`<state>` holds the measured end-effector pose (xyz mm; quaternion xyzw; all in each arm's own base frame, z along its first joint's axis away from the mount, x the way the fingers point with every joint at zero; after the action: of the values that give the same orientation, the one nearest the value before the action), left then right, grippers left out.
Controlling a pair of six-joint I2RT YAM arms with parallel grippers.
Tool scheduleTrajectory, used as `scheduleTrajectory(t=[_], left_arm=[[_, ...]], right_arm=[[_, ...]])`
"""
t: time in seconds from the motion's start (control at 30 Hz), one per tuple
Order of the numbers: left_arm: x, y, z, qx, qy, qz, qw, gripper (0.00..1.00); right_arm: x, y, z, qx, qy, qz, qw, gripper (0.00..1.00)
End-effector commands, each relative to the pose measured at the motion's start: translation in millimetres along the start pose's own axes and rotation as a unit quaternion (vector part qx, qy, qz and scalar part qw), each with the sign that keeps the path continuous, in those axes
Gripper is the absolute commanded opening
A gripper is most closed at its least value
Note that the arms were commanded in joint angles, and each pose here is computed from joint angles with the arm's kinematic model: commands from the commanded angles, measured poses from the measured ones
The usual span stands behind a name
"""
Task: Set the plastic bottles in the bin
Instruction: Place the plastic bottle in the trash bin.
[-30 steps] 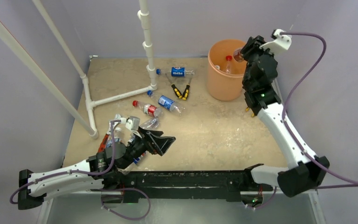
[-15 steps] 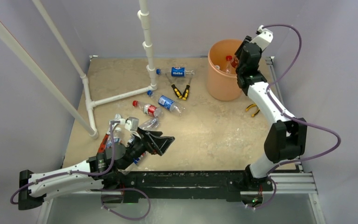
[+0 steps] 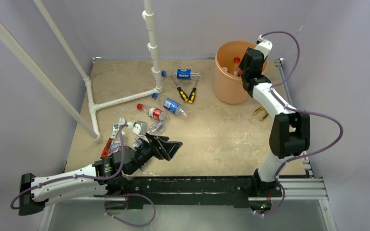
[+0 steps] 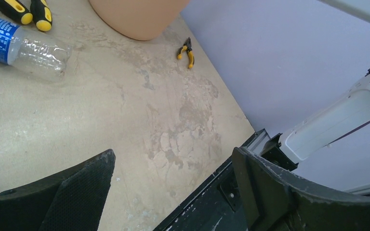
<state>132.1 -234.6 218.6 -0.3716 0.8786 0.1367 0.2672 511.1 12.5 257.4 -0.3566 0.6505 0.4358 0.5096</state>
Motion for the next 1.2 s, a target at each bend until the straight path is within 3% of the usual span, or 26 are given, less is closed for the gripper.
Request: scheduleTrajectory(t=[0.0,0.03,0.2,0.3,0.57,0.73,0.87,0.97,1.17], left_arm=[[-7,-1,-10,0.014,0.013,-0.014,1.000,0.91],[-7,-1,-9,0.013,0.013,-0.014,1.000,0.91],[-6,-3,-9,0.010,0.011,-0.012,1.000,0.91],[-6,-4,-10,0.010,0.010,-0.012,1.000,0.91],[-6,-8,-15,0.009,0.009,-0.010,1.000,0.91],[-6,-9,-14,0.002,0.009,-0.008,1.000,0.92],[-8,-9,-10,-0.012,0.011,-0.015,1.000,0.95],[-12,-9,-3,-0.036,0.008,-0.028,0.999,0.98],[-40,-3,18,-0.134,-0.005,-0.089,0.987,0.99]], right_arm=[[-9,2,6,-0.021,-0.004,-0.003,1.000,0.00],[-7,1,7,-0.022,-0.004,-0.002,1.000,0.02],[-13,5,11,-0.039,-0.013,-0.007,0.999,0.47],[-28,10,11,-0.047,-0.026,-0.024,0.998,0.63],[-90,21,17,-0.075,-0.069,-0.063,0.993,0.74],[-119,34,16,-0.092,-0.088,-0.086,0.988,0.97],[-141,55,11,-0.112,-0.116,-0.118,0.980,0.99],[-171,89,8,-0.156,-0.146,-0.168,0.962,0.99],[-203,188,8,-0.295,-0.186,-0.255,0.902,0.99]])
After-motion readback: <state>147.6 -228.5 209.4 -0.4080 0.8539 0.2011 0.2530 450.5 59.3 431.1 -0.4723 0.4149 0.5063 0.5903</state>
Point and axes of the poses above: each gripper's point midway between its finger pads, its own y axis back along the fingers, its own z axis along the line the jaws close on, x = y × z, the point moved 2 cm from there along y, back along the fingers, and after that the axes turned 15 degrees about y, right-handed, at the moved point
